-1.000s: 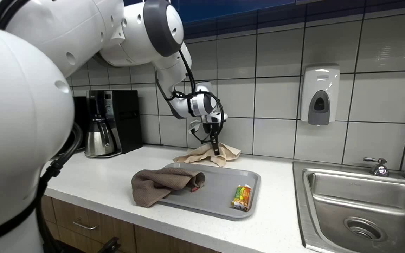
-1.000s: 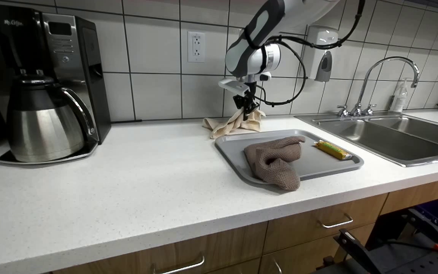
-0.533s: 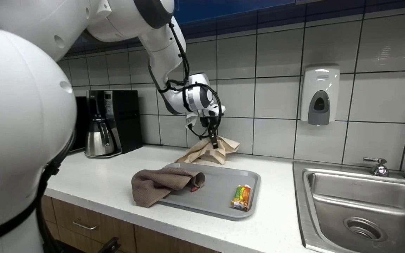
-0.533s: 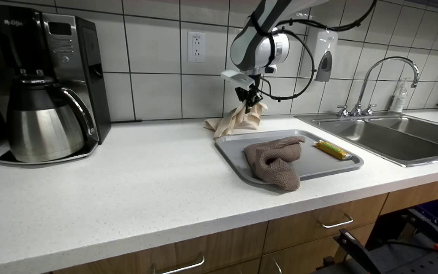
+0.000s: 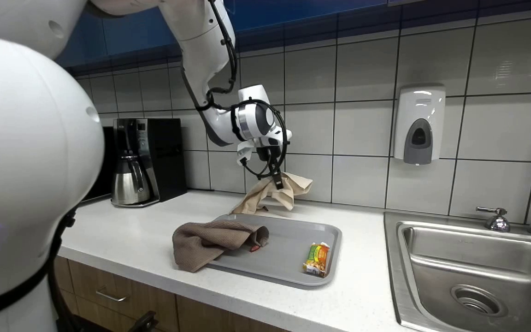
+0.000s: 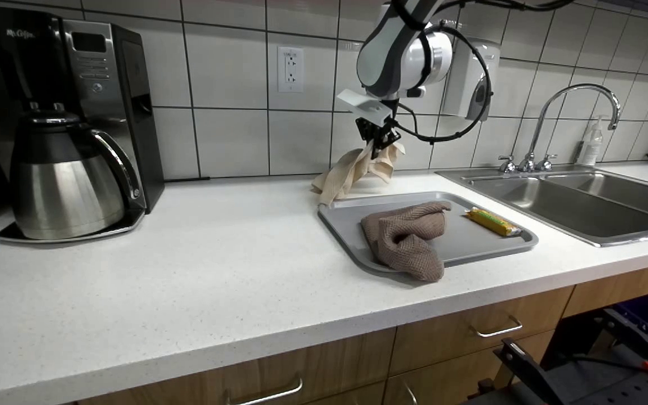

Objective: Pick up the towels and move them onto the trays one by one starting with the brown towel

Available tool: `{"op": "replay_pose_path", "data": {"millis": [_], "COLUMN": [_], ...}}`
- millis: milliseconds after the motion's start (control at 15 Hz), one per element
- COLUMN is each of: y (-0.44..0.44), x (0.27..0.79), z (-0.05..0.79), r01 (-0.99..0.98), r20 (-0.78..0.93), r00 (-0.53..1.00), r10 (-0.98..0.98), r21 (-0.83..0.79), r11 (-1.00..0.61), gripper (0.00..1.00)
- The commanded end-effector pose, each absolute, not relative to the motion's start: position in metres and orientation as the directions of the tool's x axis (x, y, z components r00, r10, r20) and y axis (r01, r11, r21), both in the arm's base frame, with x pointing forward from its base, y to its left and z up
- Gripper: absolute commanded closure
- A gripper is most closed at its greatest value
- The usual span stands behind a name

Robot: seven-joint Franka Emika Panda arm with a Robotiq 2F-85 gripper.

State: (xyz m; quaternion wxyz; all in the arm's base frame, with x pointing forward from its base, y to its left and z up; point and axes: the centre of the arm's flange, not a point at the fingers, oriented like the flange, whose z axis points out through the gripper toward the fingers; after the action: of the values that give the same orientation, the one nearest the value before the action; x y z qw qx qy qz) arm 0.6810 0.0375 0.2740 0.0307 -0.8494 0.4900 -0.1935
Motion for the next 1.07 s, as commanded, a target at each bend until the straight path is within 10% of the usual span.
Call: {"op": "replay_pose_path", "data": {"millis": [0, 1000], "y": [0.039, 0.066], "x": [0.635, 0.543], "z": [0.3, 0.361], "r01": [-0.796, -0.671], "r20": [0.322, 0.34], "r00": [0.462, 0.573], "r10": [-0.827, -0.745], "r21": [-0.261, -0.328], "r11": [-0.546, -0.665], "gripper": [0.98, 0.98]}}
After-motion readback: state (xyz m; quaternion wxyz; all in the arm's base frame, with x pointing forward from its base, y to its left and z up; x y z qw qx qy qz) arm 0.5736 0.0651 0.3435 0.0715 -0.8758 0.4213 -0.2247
